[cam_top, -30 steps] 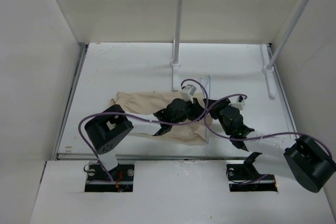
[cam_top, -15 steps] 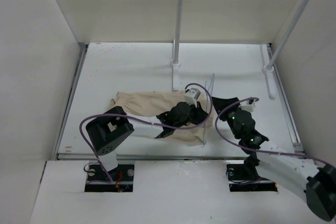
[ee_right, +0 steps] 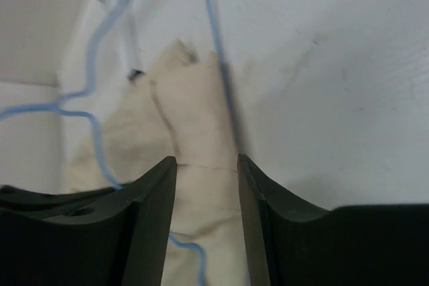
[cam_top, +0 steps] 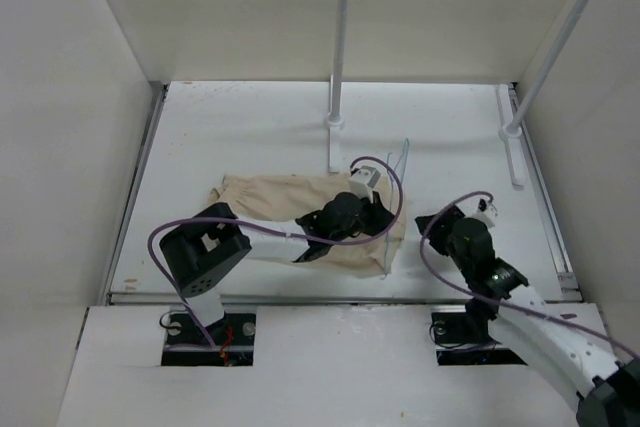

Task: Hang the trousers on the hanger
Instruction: Place trousers on hanger

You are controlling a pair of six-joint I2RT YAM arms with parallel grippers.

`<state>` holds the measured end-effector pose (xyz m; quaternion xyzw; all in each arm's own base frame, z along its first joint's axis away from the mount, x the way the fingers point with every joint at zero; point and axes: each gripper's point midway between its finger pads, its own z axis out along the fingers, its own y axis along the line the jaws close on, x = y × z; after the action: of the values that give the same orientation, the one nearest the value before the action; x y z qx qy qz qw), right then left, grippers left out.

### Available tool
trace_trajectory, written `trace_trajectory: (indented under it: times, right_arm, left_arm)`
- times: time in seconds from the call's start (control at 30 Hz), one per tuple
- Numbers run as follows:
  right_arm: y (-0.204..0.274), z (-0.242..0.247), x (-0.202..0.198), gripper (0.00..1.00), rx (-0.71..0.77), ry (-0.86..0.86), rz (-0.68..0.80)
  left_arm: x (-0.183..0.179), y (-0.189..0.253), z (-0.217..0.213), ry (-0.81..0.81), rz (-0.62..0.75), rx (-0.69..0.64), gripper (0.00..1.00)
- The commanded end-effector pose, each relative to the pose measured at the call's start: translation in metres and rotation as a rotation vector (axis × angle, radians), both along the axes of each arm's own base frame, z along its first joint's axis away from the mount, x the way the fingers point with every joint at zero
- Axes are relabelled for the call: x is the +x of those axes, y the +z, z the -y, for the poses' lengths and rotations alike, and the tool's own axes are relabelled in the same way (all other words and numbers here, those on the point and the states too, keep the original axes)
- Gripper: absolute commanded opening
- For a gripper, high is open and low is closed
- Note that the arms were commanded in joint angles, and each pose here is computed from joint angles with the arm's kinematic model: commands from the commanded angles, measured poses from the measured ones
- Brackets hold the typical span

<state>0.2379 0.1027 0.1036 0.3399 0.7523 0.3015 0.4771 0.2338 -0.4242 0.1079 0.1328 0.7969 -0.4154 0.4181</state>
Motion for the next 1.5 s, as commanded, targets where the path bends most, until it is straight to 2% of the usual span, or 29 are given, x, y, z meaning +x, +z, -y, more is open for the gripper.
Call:
trace_trajectory:
  times: [0.0, 0.2, 0.4, 0.5, 0.63, 0.93, 1.1, 1.27, 1.3, 1.4, 1.47]
  right_arm:
    - [-0.009, -0.026, 0.000, 0.54, -0.131, 0.172, -0.094]
    - [-0.001, -0.067, 0.013, 0.64, -0.179, 0.250, -0.083]
    - [-0.027, -0.084, 0.016, 0.57, -0.148, 0.284, -0.144]
    - [-0.035, -0.087, 0.016, 0.57, -0.149, 0.277, -0.166]
    - [-0.034, -0.087, 0.018, 0.63, -0.169, 0.269, -0.164]
    - [-0.040, -0.067, 0.005, 0.63, -0.295, 0.196, -0.196]
    - [-0.046, -0.074, 0.001, 0.64, -0.288, 0.228, -0.212]
    - [-0.058, -0.090, 0.007, 0.56, -0.219, 0.254, -0.221]
    - [-0.058, -0.092, 0.010, 0.51, -0.204, 0.253, -0.215]
    - [-0.043, -0.092, 0.022, 0.22, -0.163, 0.210, -0.139]
    - [-0.023, -0.092, 0.029, 0.12, -0.141, 0.190, -0.074]
  left_arm:
    - [0.007, 0.035, -0.002, 0.013, 0.060, -0.059, 0.00]
    - [0.008, 0.036, -0.007, 0.020, 0.061, -0.059, 0.00]
    - [0.012, 0.034, -0.012, 0.030, 0.058, -0.057, 0.00]
    - [0.013, 0.034, -0.015, 0.033, 0.057, -0.058, 0.00]
    - [0.014, 0.034, -0.017, 0.037, 0.055, -0.059, 0.00]
    - [0.016, 0.029, -0.020, 0.037, 0.045, -0.047, 0.00]
    - [0.016, 0.028, -0.018, 0.033, 0.042, -0.047, 0.00]
    - [0.016, 0.030, -0.020, 0.037, 0.043, -0.052, 0.00]
    - [0.016, 0.031, -0.020, 0.037, 0.044, -0.053, 0.00]
    - [0.015, 0.031, -0.021, 0.035, 0.042, -0.053, 0.00]
    - [0.015, 0.028, -0.023, 0.040, 0.039, -0.046, 0.00]
